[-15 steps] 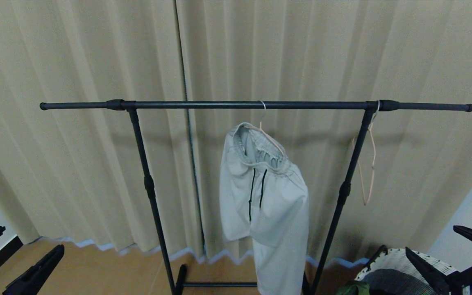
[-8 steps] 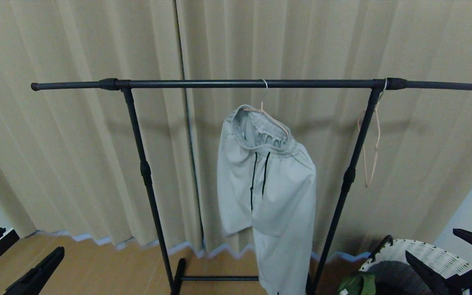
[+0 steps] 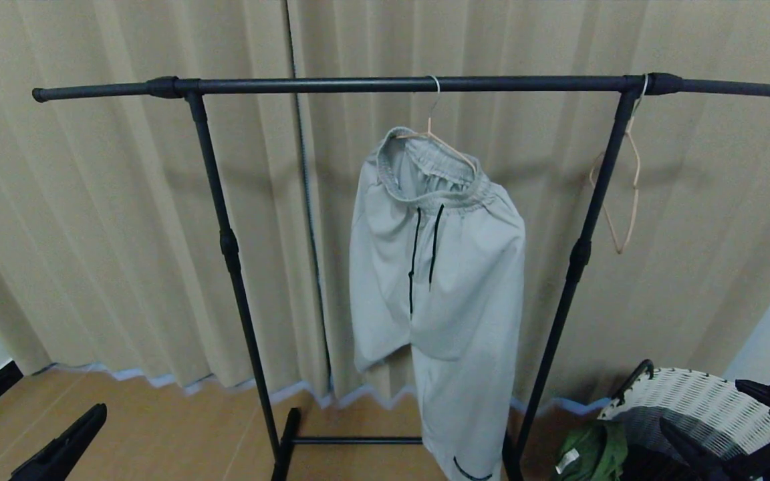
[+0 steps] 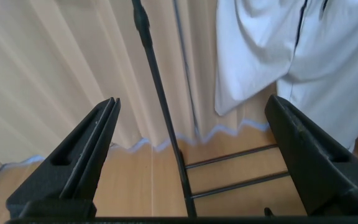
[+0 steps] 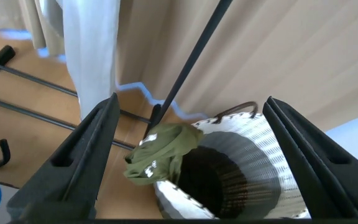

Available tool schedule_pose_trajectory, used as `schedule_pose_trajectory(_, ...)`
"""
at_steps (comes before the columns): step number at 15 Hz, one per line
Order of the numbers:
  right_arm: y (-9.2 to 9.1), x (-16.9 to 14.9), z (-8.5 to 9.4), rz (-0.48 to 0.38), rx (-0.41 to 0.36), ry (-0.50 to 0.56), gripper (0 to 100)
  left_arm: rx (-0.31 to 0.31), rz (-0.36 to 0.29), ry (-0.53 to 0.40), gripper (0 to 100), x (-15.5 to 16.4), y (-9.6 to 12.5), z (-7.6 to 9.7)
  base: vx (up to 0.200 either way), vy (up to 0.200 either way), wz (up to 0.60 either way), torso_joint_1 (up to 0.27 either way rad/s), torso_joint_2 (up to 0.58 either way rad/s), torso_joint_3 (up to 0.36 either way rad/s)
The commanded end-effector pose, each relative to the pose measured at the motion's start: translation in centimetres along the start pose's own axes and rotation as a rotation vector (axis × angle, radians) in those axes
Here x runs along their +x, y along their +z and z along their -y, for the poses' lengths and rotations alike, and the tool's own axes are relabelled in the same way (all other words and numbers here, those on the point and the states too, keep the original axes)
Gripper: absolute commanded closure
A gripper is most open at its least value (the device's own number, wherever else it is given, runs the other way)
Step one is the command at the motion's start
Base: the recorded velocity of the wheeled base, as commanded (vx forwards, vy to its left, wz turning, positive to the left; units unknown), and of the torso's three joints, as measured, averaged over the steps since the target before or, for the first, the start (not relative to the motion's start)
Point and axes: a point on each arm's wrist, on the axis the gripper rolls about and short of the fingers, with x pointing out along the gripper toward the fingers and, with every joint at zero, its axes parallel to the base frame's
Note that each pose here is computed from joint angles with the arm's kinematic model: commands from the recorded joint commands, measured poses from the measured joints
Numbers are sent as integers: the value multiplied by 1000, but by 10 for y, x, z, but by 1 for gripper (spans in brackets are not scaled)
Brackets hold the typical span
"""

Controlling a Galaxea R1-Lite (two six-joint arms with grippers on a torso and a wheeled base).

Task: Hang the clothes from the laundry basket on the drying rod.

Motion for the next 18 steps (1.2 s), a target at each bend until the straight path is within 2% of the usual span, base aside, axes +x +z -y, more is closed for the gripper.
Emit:
schedule_pose_trajectory(1,0,0,0,-1,-1,0,0,0,-4,0,0,0,0,0,0,0,0,-173,466,300)
schedule_pose_trajectory(11,-1,4,-1,-20,1,15,0,3,-6,-24,0,0,-3,2,0,0,0,-116,445,326)
schedule_pose_trajectory(18,6,12,0,-22,3,18,0,17,25,-21,0,-3,1,2,0,0,0,-10,54,46)
